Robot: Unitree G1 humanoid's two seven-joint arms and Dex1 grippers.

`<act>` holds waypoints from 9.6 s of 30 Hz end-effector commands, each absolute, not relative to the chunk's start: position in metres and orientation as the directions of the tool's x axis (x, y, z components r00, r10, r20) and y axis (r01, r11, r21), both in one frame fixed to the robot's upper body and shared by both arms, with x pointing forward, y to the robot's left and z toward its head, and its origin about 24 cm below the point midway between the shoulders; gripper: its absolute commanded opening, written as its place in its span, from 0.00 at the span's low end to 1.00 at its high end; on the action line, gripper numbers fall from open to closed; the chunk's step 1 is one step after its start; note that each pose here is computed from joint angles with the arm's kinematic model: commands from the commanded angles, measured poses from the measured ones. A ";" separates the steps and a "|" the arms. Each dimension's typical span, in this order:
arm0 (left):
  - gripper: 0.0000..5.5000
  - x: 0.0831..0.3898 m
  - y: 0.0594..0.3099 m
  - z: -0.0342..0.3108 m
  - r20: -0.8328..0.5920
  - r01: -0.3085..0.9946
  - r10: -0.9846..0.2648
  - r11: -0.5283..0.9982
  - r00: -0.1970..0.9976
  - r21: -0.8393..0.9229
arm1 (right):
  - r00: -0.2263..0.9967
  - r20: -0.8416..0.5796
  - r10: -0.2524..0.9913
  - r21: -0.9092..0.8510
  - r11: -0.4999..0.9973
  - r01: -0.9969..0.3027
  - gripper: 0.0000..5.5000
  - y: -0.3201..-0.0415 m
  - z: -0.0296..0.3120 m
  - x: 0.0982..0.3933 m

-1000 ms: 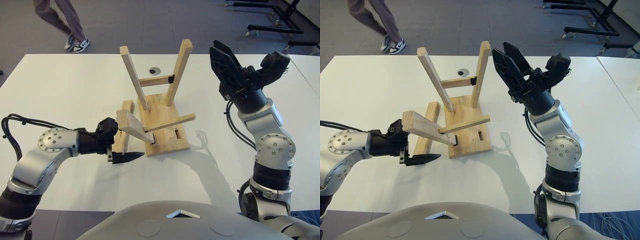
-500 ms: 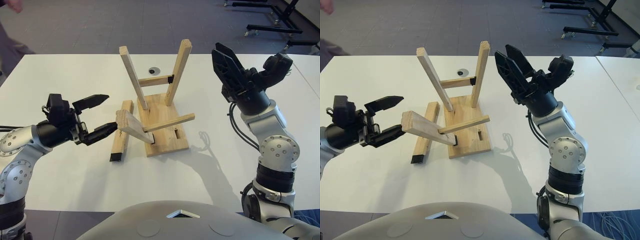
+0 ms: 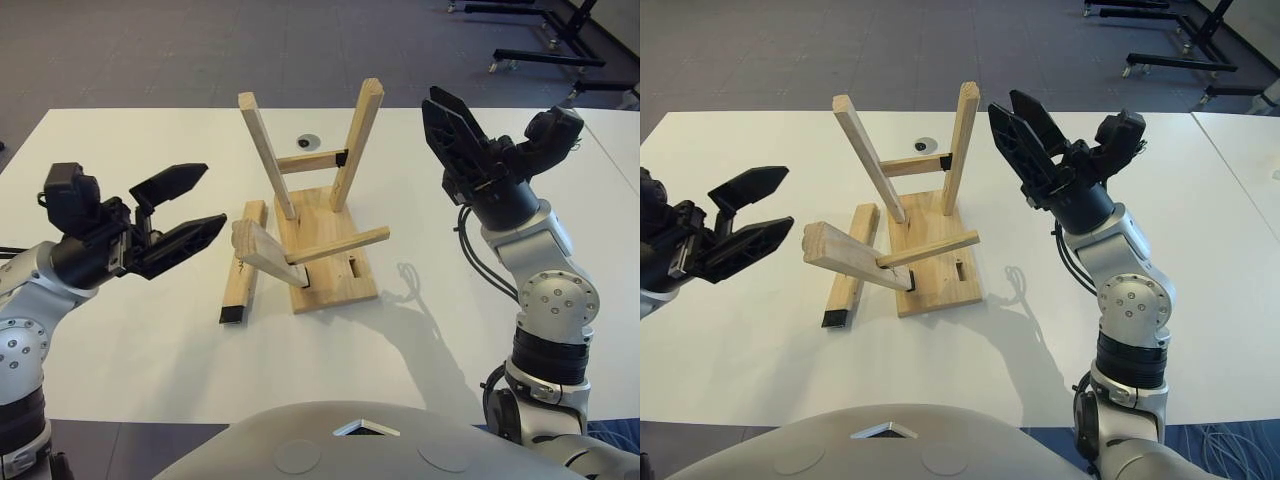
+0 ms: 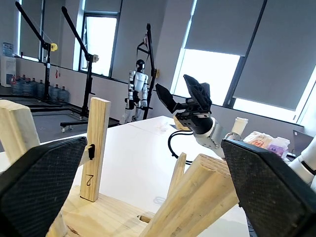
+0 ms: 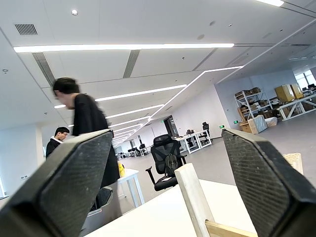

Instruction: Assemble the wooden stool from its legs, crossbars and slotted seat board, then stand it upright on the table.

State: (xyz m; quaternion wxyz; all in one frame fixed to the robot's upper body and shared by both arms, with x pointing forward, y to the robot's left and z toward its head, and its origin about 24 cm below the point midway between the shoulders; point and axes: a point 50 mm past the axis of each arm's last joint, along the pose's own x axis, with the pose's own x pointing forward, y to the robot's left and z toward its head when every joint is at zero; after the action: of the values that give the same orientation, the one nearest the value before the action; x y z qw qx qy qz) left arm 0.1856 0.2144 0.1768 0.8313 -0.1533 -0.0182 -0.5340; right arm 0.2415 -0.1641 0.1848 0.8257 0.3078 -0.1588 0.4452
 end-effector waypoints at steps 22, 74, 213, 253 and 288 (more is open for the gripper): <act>0.91 0.215 0.236 0.152 -0.084 0.723 -0.734 0.679 0.674 -0.126 | 0.552 0.561 0.617 0.354 0.424 -0.833 0.73 -0.169 0.190 0.244; 0.38 0.186 0.267 0.002 -0.659 0.313 -0.218 0.949 0.720 0.028 | 0.519 0.448 0.728 0.223 0.471 -0.853 0.73 -0.170 0.190 0.249; 0.82 0.212 0.200 0.159 -0.061 0.856 -0.865 0.501 0.498 -0.123 | 0.193 0.310 0.931 0.005 0.201 -0.980 0.38 -0.164 0.086 0.237; 0.82 0.208 0.178 0.153 -0.067 0.892 -0.898 0.439 0.434 -0.108 | 0.060 0.205 0.977 -0.044 0.070 -0.997 0.37 -0.137 0.087 0.234; 0.82 0.211 0.166 0.114 -0.124 0.707 -0.725 0.688 0.678 -0.162 | 0.021 0.189 0.982 -0.084 0.038 -0.996 0.37 -0.125 0.092 0.236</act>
State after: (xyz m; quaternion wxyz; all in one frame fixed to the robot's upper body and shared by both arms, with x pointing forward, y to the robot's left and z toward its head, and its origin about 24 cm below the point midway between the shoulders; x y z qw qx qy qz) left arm 0.2048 0.1668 0.1072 0.9041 -0.0414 0.1169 -0.4089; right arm 0.2388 -0.1370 0.0919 0.7389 0.0462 -0.1024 0.6644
